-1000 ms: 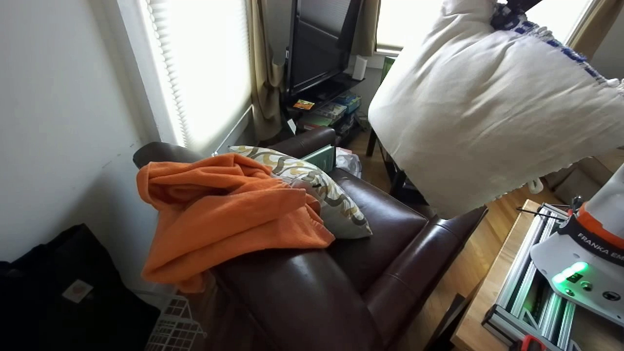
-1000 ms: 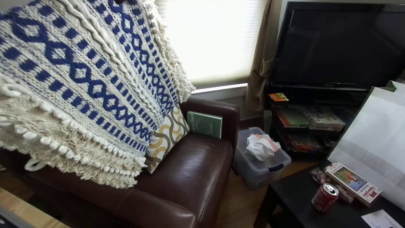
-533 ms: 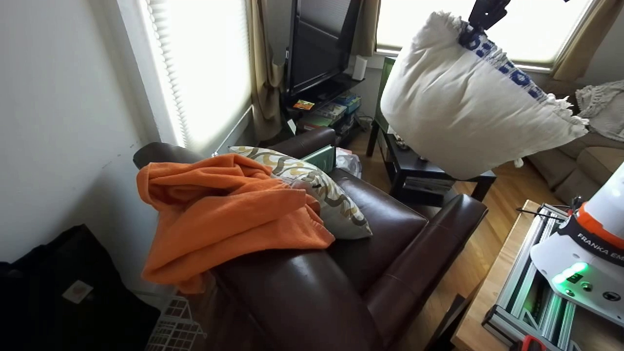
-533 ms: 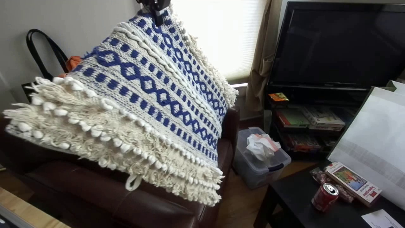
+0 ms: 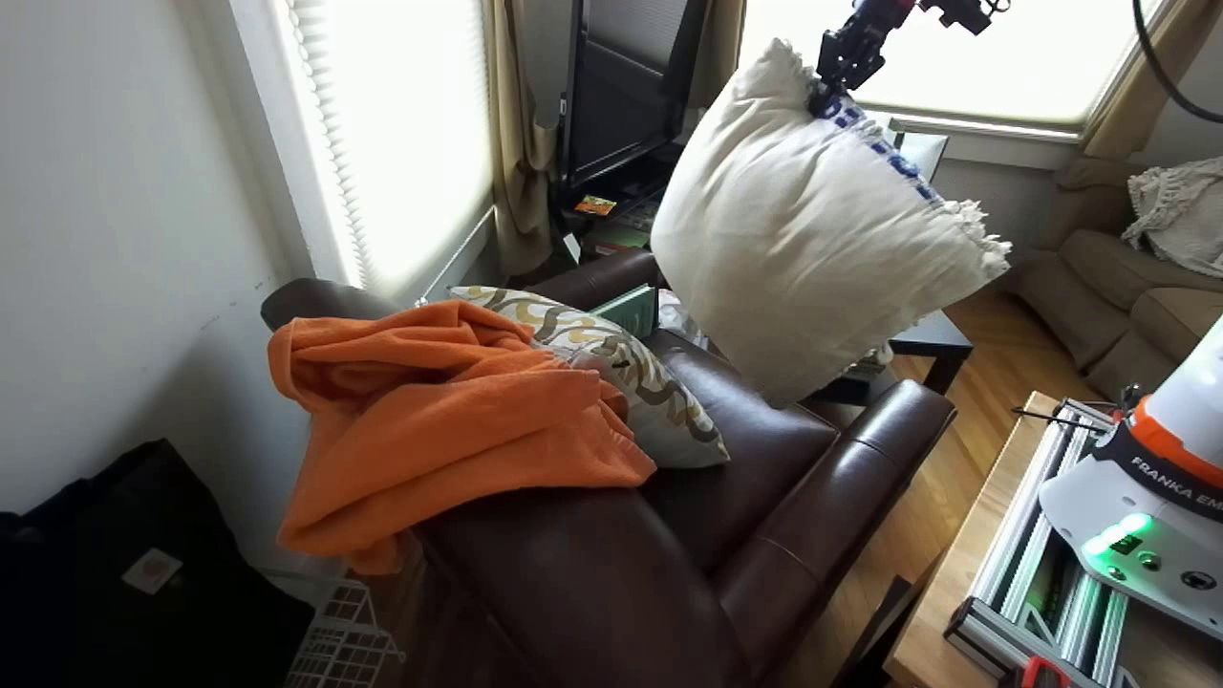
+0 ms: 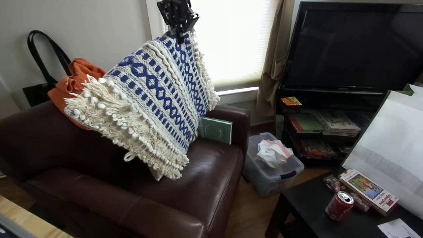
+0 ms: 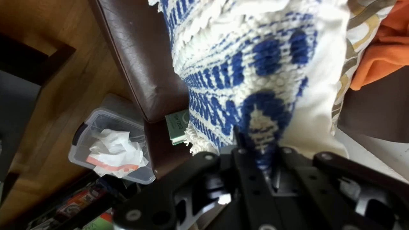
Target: Stack up the pillows on the sofa
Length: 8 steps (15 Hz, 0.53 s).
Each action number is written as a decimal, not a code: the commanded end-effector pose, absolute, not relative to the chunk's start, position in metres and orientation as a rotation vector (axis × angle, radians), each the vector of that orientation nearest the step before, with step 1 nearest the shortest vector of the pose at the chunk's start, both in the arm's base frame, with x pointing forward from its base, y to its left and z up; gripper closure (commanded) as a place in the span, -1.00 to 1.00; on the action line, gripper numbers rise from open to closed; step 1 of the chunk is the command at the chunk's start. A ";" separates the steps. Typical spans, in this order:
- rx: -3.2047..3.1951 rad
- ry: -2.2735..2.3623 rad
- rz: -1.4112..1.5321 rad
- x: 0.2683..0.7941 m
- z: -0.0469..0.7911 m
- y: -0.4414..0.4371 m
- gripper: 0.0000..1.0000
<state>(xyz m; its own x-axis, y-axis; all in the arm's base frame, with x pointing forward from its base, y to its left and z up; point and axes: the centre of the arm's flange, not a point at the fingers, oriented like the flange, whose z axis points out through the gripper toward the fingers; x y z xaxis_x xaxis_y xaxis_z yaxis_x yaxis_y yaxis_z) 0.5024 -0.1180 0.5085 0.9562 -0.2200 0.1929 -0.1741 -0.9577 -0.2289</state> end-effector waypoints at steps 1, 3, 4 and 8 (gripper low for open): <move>-2.892 0.302 -0.304 0.515 0.502 -0.114 0.74; -2.893 0.306 -0.286 0.531 0.495 -0.112 0.74; -2.895 0.309 -0.287 0.534 0.494 -0.112 0.74; -2.881 0.353 -0.200 0.542 0.481 -0.124 0.94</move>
